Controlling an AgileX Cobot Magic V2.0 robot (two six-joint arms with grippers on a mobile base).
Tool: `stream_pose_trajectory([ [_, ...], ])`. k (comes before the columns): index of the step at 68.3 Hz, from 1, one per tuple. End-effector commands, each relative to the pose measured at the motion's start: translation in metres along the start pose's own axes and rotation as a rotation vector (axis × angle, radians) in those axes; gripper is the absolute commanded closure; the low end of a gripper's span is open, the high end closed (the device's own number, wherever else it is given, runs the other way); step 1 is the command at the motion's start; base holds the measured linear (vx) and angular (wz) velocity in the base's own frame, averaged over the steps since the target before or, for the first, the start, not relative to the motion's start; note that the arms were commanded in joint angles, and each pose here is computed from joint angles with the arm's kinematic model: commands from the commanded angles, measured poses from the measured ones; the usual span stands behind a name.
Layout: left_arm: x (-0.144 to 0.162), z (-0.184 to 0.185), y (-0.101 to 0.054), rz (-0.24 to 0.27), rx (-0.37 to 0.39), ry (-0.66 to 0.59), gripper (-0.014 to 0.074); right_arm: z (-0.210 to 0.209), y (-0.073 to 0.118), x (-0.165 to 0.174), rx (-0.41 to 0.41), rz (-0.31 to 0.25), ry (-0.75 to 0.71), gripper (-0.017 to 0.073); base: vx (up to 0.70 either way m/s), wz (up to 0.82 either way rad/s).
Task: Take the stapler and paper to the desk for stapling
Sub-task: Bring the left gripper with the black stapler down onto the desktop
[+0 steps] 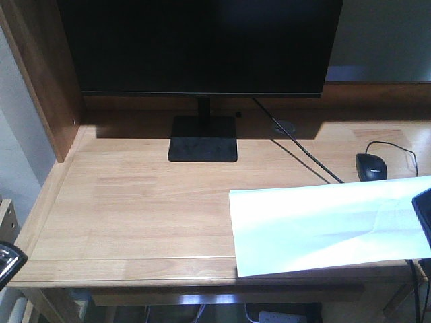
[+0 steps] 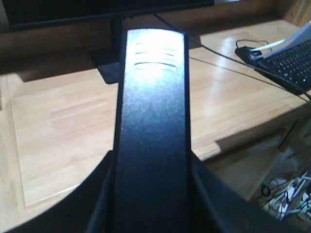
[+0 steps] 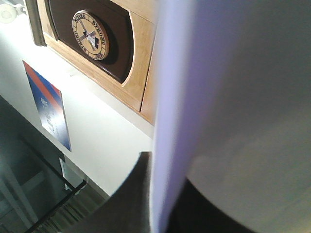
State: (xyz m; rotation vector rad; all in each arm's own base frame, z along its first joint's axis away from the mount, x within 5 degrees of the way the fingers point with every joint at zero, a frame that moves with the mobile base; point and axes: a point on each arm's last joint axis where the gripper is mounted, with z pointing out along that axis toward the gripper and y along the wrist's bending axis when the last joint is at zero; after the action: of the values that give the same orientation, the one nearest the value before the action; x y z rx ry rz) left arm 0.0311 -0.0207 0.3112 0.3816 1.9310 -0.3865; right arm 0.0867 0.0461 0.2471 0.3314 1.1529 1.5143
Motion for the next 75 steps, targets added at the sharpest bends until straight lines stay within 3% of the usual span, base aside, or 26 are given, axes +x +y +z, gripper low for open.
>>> stream_pose_trajectory([
  [1, -0.022, -0.006, -0.002, -0.013, 0.016, -0.181, 0.0600, -0.005, 0.007, 0.000, -0.106, -0.001, -0.024, 0.0561, 0.00, 0.00],
  [17, -0.041, -0.002, -0.001, -0.019, 0.011, -0.314, 0.0600, -0.005, 0.007, 0.000, -0.106, -0.001, -0.024, 0.0561, 0.00, 0.00],
  [30, -0.068, 0.029, -0.001, -0.024, 0.001, -0.207, 0.0600, -0.005, 0.007, 0.000, -0.106, -0.001, -0.024, 0.0561, 0.00, 0.00],
  [42, -0.094, 0.068, -0.001, 0.053, -0.008, -0.097, 0.0600, -0.005, 0.007, 0.000, -0.106, -0.001, -0.024, 0.0561, 0.00, 0.00],
  [53, -0.108, 0.106, -0.003, 0.122, 0.032, -0.036, 0.0600, -0.005, 0.007, 0.000, -0.106, -0.001, -0.024, 0.0561, 0.00, 0.00],
  [66, -0.109, 0.157, -0.009, 0.135, 0.129, 0.048, 0.0600, -0.005, 0.007, 0.000, -0.106, -0.001, -0.024, 0.0561, 0.00, 0.00],
  [75, -0.104, 0.190, -0.011, 0.194, 0.206, 0.114, 0.0600, -0.005, 0.007, 0.000, -0.106, -0.001, -0.024, 0.0561, 0.00, 0.00],
])
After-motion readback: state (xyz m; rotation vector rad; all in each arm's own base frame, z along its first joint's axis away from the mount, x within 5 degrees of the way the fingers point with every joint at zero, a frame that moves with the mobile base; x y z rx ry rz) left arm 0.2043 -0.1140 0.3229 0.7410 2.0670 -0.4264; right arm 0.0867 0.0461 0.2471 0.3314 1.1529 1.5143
